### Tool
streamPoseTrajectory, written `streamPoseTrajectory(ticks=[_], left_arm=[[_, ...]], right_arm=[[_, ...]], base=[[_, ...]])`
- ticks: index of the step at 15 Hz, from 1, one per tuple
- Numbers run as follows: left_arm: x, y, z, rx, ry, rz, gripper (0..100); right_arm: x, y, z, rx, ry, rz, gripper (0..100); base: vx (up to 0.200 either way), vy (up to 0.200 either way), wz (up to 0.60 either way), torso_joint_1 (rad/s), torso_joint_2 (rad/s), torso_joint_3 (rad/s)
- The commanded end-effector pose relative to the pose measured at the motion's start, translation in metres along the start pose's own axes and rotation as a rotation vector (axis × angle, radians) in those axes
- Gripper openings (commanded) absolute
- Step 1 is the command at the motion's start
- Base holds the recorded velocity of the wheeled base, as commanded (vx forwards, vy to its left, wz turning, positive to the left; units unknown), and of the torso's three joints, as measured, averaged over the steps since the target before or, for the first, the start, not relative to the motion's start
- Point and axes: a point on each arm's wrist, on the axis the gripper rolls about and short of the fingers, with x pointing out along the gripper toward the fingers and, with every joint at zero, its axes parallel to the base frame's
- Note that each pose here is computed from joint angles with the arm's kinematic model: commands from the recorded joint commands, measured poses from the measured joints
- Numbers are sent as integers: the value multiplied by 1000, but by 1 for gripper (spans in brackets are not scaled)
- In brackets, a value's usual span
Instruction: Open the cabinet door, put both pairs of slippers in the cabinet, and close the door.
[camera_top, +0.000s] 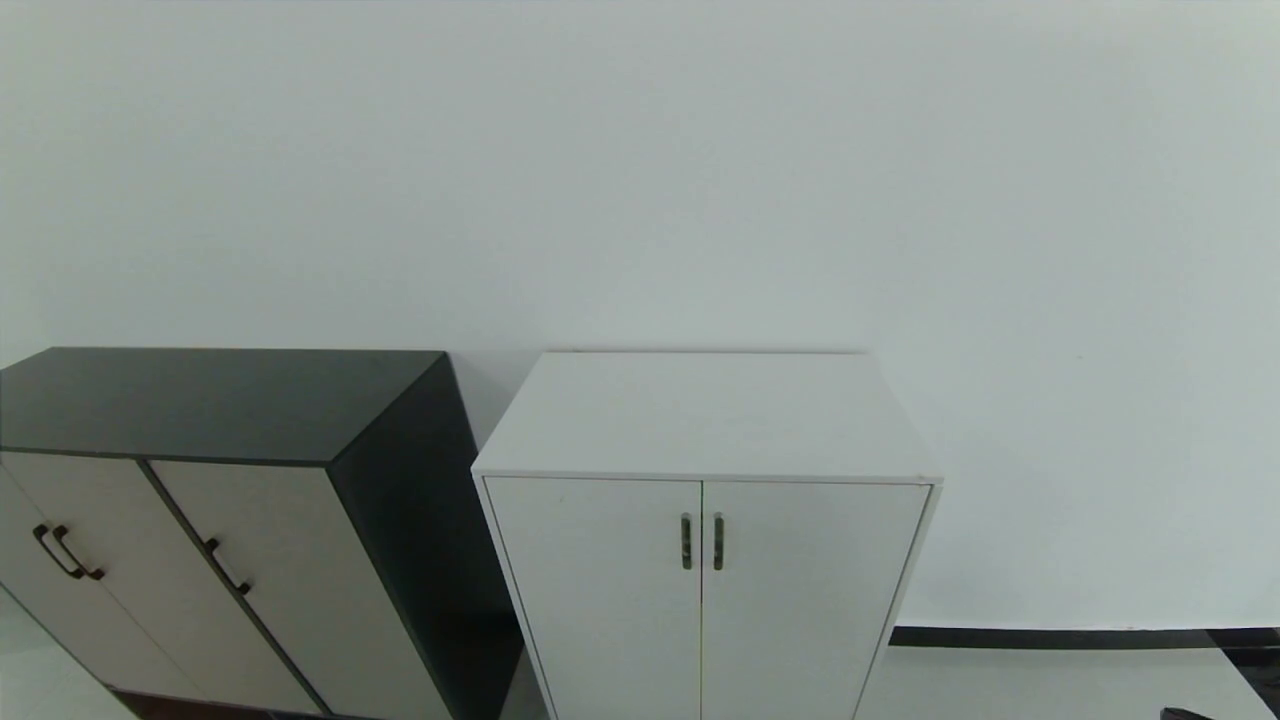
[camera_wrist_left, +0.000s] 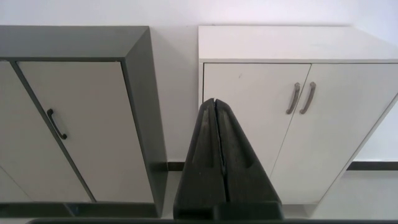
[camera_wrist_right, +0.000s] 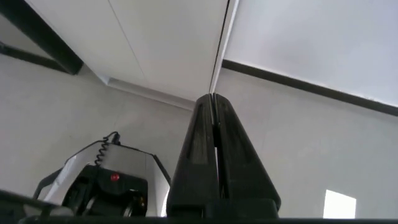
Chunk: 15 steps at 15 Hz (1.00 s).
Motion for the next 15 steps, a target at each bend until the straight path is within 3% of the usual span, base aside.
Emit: streamPoseTrajectory(ticks=[1, 6, 11, 15], left_arm=[[0, 0, 0, -3, 1, 0, 0], [0, 0, 0, 0, 1, 0, 0], [0, 0, 0, -9, 1, 5, 0], [0, 0, 0, -4, 1, 3, 0]], right_arm=[[-43, -3, -27, -7, -153, 46, 0], [-55, -2, -42, -49, -217, 154, 0], [-51, 0, -47, -72, -175, 236, 0], [-52, -1, -48, -19, -184, 154, 0]], base=[[0, 0, 0, 0, 0, 0], [0, 0, 0, 0, 0, 0], [0, 0, 0, 0, 0, 0], [0, 0, 0, 0, 0, 0]])
